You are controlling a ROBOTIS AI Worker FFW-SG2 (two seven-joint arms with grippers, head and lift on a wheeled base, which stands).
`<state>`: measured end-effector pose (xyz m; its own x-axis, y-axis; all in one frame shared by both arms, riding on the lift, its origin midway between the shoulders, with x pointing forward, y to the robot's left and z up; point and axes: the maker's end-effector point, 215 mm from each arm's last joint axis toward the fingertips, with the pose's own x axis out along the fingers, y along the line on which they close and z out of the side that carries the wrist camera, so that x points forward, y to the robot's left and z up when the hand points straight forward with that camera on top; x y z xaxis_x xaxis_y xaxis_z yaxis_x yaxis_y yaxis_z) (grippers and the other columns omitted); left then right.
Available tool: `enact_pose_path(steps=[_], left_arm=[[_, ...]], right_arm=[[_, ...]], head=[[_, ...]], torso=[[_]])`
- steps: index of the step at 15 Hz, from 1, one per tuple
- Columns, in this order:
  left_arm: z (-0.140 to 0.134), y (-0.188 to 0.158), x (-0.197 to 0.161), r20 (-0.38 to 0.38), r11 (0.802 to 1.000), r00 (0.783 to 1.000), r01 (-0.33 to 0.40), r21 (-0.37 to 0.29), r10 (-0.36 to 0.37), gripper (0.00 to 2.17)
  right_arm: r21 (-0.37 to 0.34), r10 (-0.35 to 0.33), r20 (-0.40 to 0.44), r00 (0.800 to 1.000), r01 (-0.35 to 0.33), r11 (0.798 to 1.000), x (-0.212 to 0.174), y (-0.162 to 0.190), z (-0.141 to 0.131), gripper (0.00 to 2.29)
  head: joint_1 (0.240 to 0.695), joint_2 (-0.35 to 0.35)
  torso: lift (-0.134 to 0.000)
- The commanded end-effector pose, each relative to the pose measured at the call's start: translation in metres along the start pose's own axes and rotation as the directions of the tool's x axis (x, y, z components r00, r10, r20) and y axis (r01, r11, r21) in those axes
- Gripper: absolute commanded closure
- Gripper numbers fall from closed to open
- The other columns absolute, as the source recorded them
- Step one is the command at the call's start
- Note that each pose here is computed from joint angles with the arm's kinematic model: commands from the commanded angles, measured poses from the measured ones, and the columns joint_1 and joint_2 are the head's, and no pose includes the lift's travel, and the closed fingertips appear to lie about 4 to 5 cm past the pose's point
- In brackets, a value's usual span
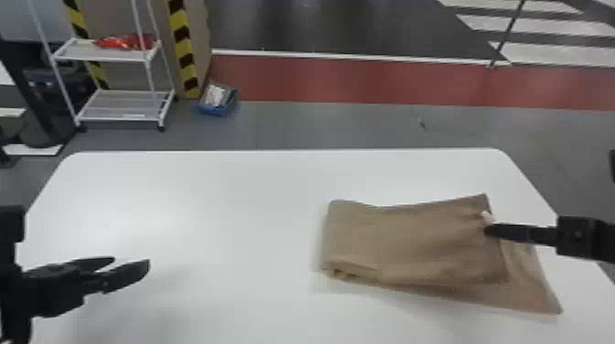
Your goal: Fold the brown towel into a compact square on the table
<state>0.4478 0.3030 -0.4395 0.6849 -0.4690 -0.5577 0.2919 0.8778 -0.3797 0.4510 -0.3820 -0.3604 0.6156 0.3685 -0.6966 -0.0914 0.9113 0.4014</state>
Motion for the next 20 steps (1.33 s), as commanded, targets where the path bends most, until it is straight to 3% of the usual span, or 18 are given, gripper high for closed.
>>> enact_pose_path(steps=[1, 2, 6, 11, 12, 13, 14, 15, 17, 20], left_arm=[[0.001, 0.002, -0.001, 0.002, 1.0, 1.0, -0.005, 0.003, 0.005, 0.05], [0.001, 0.002, 0.0, 0.0, 1.0, 1.0, -0.004, 0.004, 0.004, 0.05], [0.001, 0.006, -0.003, 0.004, 1.0, 1.0, -0.007, -0.002, 0.007, 0.05], [0.001, 0.009, -0.002, 0.004, 1.0, 1.0, -0.013, -0.002, 0.013, 0.05], [0.0, 0.009, -0.002, 0.003, 1.0, 1.0, -0.013, -0.003, 0.013, 0.05], [-0.001, 0.009, -0.001, 0.0, 1.0, 1.0, -0.013, -0.005, 0.013, 0.05], [0.0, 0.008, 0.001, 0.0, 1.0, 1.0, -0.011, -0.005, 0.011, 0.05], [0.0, 0.006, 0.003, -0.002, 1.0, 1.0, -0.006, -0.004, 0.006, 0.05], [0.003, 0.004, 0.004, -0.002, 1.0, 1.0, -0.006, 0.001, 0.006, 0.05], [0.003, 0.004, 0.003, 0.002, 1.0, 1.0, -0.006, 0.0, 0.006, 0.05]], right_arm=[[0.06, -0.063, -0.109, 0.992, 0.07, 0.996, 0.019, -0.022, -0.049, 1.5], [0.09, -0.057, -0.127, 0.99, 0.069, 0.994, 0.026, -0.026, -0.057, 1.5], [0.088, -0.069, -0.125, 0.99, 0.081, 0.993, 0.029, -0.028, -0.051, 1.5], [0.086, -0.062, -0.01, 0.998, 0.062, 0.994, 0.002, -0.03, -0.004, 1.5], [0.084, -0.078, -0.037, 0.996, 0.081, 0.993, 0.004, -0.036, -0.012, 1.5], [0.086, -0.102, -0.097, 0.99, 0.11, 0.99, 0.015, -0.042, -0.035, 1.5], [0.108, -0.1, -0.095, 0.99, 0.11, 0.988, 0.016, -0.044, -0.039, 1.5], [0.127, -0.078, -0.063, 0.995, 0.085, 0.988, 0.013, -0.043, -0.027, 1.5], [0.095, -0.058, -0.053, 0.997, 0.063, 0.993, 0.014, -0.03, -0.019, 1.5], [0.06, -0.044, 0.027, 0.999, 0.042, 0.997, -0.005, -0.021, 0.016, 1.5]], head=[[0.695, -0.097], [0.695, -0.101], [0.695, -0.099], [0.695, -0.107], [0.695, -0.11], [0.695, -0.113], [0.695, -0.118], [0.695, -0.121], [0.695, -0.129], [0.695, -0.12]], torso=[[-0.124], [-0.124], [-0.124], [-0.124], [-0.124], [-0.124], [-0.124], [-0.124], [-0.124], [-0.124]])
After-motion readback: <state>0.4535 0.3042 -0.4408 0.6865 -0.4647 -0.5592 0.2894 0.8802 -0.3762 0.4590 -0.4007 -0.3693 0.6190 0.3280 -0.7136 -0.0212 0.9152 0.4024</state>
